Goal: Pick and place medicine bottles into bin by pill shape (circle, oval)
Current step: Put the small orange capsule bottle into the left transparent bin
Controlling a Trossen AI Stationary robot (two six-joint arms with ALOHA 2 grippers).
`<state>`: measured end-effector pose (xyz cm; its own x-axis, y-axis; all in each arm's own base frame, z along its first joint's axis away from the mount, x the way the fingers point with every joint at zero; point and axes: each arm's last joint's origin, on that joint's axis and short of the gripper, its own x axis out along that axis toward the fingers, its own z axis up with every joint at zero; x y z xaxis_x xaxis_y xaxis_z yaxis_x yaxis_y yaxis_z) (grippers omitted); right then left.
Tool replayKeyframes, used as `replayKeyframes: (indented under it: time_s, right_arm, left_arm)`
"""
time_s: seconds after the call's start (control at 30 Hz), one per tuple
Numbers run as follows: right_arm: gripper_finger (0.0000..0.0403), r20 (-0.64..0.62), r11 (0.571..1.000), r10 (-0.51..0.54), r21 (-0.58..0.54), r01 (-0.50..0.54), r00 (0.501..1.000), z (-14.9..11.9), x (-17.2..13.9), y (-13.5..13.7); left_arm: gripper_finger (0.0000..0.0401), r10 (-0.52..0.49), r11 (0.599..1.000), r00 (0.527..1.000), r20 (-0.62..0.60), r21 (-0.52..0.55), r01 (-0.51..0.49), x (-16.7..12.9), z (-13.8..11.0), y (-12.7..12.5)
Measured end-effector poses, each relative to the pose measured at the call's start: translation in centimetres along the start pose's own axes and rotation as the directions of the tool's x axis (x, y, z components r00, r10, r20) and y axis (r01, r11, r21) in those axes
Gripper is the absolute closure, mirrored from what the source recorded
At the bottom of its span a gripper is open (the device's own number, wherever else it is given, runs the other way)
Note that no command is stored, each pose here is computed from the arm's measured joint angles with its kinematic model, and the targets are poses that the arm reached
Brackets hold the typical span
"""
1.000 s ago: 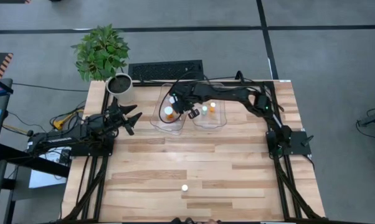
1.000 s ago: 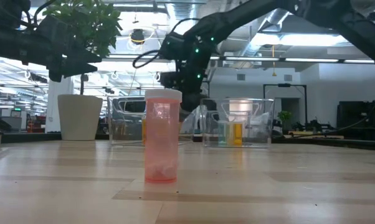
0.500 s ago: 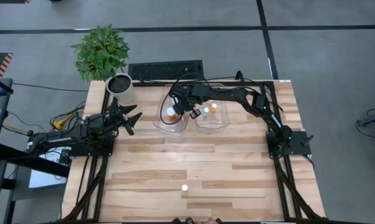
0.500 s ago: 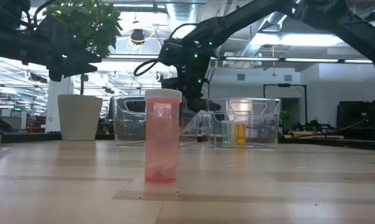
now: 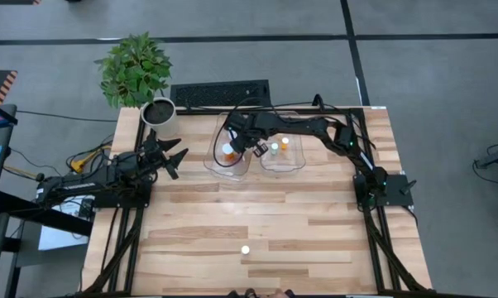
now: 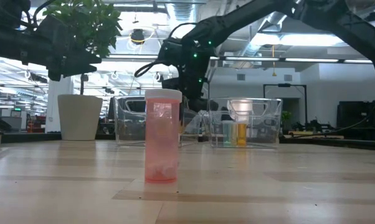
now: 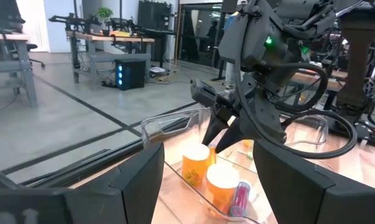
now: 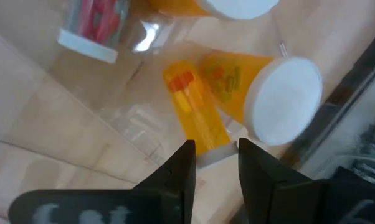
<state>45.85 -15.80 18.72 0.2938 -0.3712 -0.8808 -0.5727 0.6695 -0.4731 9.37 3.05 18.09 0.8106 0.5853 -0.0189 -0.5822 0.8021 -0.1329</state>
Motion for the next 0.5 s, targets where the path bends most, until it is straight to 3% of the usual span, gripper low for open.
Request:
replayKeyframes:
  time_s: [0.23,0.5]
  right_arm:
    - [0.0293,-0.113,0.991,-0.075,-0.122,0.061,0.991,0.6,-0.4,0.3]
    - [0.0293,-0.219,0.948,-0.152,-0.309,0.079,0.964,1.6,-0.8,0.8]
  left_arm:
    - [0.0161,0.000,1.000,1.000,0.000,0.000,0.000,0.0,0.0,0.0]
    - [0.0161,0.000,1.000,1.000,0.000,0.007,0.000,0.0,0.0,0.0]
